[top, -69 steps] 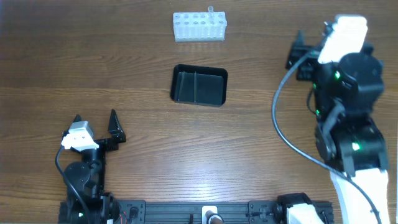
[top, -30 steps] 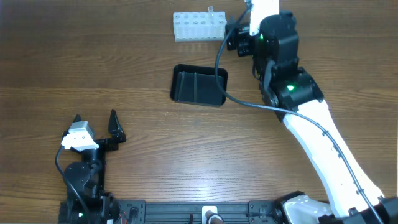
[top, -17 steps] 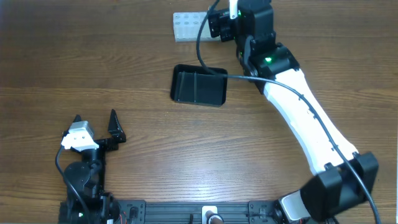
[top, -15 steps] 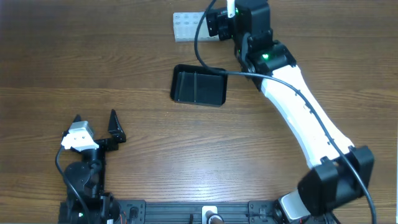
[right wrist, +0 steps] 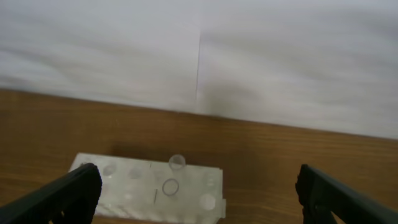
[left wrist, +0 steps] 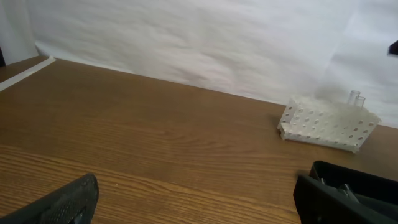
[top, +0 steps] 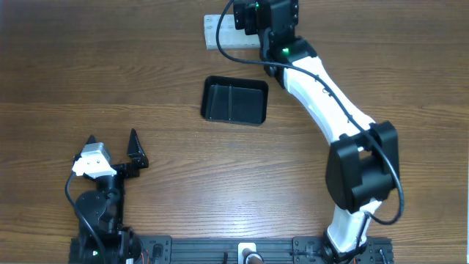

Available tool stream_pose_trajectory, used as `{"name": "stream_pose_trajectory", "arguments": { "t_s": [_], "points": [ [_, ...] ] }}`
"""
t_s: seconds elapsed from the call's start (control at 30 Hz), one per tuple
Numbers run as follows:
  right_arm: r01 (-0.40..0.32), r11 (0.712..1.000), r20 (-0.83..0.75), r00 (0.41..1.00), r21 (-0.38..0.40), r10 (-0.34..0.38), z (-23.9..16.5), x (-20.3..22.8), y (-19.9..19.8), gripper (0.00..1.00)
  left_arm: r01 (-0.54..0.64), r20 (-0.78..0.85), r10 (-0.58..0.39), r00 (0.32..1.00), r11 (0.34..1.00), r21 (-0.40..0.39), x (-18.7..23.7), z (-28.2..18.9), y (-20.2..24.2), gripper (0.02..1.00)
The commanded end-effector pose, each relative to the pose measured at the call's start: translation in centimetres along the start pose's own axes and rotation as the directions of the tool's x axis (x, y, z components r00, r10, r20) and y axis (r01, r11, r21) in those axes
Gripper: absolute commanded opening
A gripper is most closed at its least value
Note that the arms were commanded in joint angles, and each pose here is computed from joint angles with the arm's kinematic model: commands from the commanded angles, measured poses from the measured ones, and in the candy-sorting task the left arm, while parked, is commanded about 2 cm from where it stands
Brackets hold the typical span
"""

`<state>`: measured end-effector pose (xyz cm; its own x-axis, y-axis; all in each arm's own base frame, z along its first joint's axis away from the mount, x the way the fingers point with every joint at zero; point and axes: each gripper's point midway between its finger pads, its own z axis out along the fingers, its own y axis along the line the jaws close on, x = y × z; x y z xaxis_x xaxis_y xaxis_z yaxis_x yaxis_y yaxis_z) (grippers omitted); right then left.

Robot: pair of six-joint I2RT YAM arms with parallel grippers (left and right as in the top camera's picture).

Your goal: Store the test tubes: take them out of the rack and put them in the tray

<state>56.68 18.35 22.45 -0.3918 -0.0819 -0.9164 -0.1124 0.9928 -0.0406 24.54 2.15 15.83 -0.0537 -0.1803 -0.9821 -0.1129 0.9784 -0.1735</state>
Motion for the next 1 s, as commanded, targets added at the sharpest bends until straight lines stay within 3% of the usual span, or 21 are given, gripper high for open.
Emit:
{"name": "stream_pose_trajectory", "arguments": {
  "t_s": [0.03, 0.17, 0.43, 1.0],
  "points": [
    [-0.005, 1.000, -0.005, 1.000, 0.022, 0.005, 2.2, 1.1, 1.3, 0.991, -0.014, 0.000, 0.014, 1.000, 1.000, 0.011, 0.1, 0.0, -0.2, 0.998],
    [-0.003, 1.000, 0.001, 1.000, 0.019, 0.003, 3.6, 2.2, 2.1, 0.993, -0.014, 0.000, 0.014, 1.000, 1.000, 0.011, 0.1, 0.0, -0.2, 0.998],
    [0.004, 0.996, -0.019, 1.000, 0.086, -0.002, 5.2, 4.4, 1.7, 0.917, -0.014, 0.000, 0.014, 1.000, 1.000, 0.011, 0.1, 0.0, -0.2, 0.993],
    [-0.030, 0.996, -0.024, 0.999, 0.084, 0.032, 7.4, 7.1, 2.2, 0.858, -0.014, 0.000, 0.014, 1.000, 1.000, 0.011, 0.1, 0.0, -0.2, 0.996]
  ]
}}
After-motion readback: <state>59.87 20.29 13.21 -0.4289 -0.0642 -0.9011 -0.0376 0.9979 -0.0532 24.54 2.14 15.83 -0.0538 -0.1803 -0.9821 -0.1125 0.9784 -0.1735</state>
